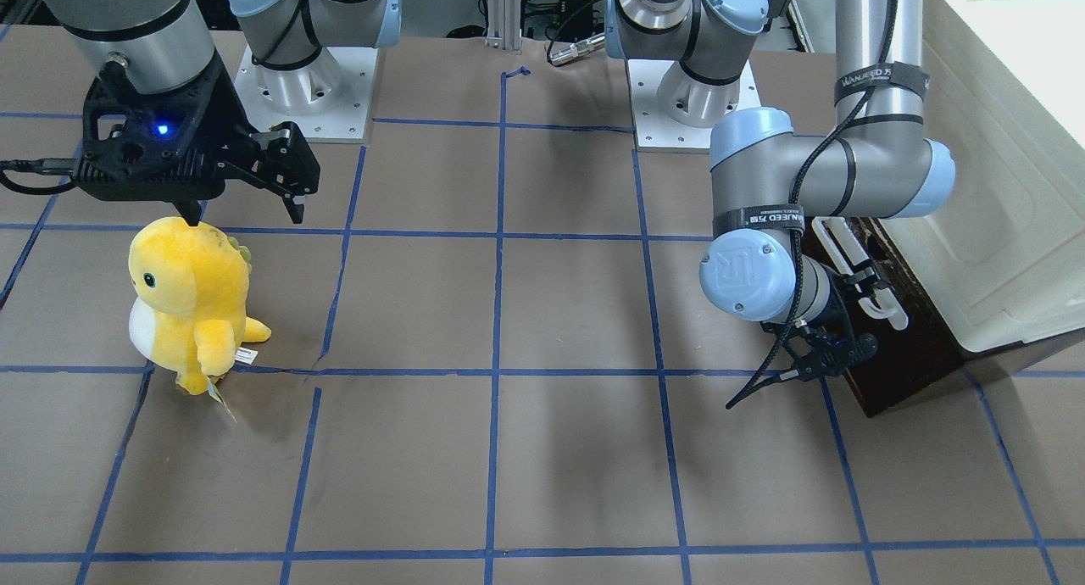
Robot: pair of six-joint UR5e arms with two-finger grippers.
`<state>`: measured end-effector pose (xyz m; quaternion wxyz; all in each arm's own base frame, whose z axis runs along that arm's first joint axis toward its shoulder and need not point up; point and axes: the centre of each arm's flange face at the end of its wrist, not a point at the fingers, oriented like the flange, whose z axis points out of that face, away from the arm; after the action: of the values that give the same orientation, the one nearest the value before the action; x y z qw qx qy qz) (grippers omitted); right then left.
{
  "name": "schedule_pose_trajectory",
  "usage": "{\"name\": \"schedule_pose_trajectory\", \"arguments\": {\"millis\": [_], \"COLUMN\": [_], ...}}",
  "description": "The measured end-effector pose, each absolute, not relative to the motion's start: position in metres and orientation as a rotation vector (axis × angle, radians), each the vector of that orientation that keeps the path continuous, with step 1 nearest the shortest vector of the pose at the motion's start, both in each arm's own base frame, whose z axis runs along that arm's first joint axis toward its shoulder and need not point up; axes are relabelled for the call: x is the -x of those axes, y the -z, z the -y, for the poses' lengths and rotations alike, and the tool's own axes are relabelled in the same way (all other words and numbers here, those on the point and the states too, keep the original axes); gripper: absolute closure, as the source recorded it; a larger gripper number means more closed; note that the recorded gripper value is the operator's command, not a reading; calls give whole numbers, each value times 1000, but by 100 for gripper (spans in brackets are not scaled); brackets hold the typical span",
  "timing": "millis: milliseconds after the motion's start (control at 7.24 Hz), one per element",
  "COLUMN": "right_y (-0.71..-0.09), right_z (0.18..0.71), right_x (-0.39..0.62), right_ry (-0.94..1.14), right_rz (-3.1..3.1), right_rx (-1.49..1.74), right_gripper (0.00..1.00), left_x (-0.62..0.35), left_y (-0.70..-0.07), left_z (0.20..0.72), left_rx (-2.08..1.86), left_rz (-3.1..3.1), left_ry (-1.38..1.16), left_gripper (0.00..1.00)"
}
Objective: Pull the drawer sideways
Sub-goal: 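Move the left gripper down to the white drawer handle, then close the left gripper around the white bar handle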
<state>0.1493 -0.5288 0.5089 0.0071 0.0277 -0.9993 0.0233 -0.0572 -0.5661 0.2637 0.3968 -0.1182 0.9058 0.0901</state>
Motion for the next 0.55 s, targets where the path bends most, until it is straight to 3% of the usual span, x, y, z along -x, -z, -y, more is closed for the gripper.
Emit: {"name": "schedule_pose_trajectory", "arguments": {"millis": [553], "right_y": [-509], "right_z": [529], "right_x": [-149], "right_ry": [-73], "right_rz": [3125], "right_rx": [-86], "right_gripper": [0], "left_x": [41], "left_y": [-261], "left_z": [564], "left_rx": [419], "left_rz": [-2269], "left_ry": [-236], "left_gripper": [15]}}
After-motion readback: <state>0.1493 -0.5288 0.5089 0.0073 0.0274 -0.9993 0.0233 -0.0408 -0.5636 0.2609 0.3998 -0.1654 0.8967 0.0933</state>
